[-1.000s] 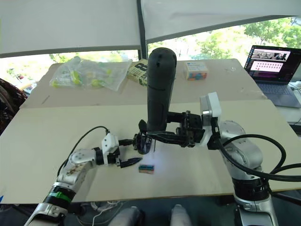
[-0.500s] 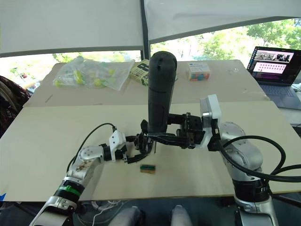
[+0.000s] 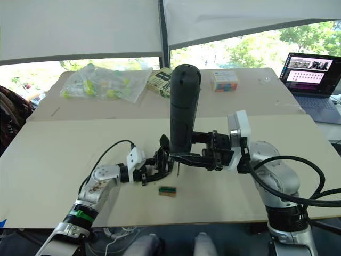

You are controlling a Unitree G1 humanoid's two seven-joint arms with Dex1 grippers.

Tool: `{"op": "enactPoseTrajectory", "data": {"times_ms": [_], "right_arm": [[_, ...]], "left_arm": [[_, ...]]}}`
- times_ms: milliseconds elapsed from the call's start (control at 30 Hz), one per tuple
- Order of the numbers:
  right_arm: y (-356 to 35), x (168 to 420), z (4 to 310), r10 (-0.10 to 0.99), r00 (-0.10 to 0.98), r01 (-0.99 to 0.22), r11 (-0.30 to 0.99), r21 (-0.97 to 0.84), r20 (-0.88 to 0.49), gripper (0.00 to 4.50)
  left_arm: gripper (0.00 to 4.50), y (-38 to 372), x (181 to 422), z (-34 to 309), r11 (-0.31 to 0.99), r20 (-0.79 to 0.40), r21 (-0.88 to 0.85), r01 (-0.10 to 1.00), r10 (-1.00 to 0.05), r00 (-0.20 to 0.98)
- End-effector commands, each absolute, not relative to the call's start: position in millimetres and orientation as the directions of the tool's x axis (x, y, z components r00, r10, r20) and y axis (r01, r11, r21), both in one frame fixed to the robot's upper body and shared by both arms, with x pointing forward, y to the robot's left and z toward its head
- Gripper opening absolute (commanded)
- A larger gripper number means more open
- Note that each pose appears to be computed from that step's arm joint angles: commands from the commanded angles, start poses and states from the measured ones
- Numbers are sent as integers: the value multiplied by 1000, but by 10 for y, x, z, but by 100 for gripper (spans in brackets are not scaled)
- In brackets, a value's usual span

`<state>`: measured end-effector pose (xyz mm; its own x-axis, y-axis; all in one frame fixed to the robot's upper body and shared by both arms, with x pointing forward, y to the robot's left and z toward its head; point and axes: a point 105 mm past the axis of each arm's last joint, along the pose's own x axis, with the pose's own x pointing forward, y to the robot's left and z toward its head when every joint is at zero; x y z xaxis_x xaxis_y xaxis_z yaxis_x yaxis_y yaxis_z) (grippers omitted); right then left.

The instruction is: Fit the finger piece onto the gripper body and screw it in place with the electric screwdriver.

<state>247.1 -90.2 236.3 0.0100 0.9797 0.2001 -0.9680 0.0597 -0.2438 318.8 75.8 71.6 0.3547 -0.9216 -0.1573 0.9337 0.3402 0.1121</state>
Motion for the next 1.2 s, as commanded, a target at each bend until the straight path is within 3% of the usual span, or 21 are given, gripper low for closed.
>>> {"op": "enactPoseTrajectory", "data": {"times_ms": [33,400,600,667,767,1200], "right_arm": [[-930,2374,2539,975,-15,-943,60,-326,222,191],[-980,2373,2553,979,2,-943,69,-325,202,191],[-998,2369,2544,981,2,-944,67,-323,196,191],[-1004,2368,2539,981,1,-945,65,-322,195,191],[-1011,2363,2528,981,-2,-946,62,-319,195,191],[-1002,2366,2513,981,-17,-949,46,-311,195,191]], "left_arm": [[231,759,3145,666,311,-182,109,944,-928,326],[231,853,3207,773,183,-183,184,966,-959,216],[231,884,3243,737,207,-185,143,968,-955,231],[333,893,3246,757,232,-164,139,963,-953,254],[445,909,3230,803,272,-133,155,950,-947,293],[445,848,3032,796,400,-102,131,907,-905,414]]}}
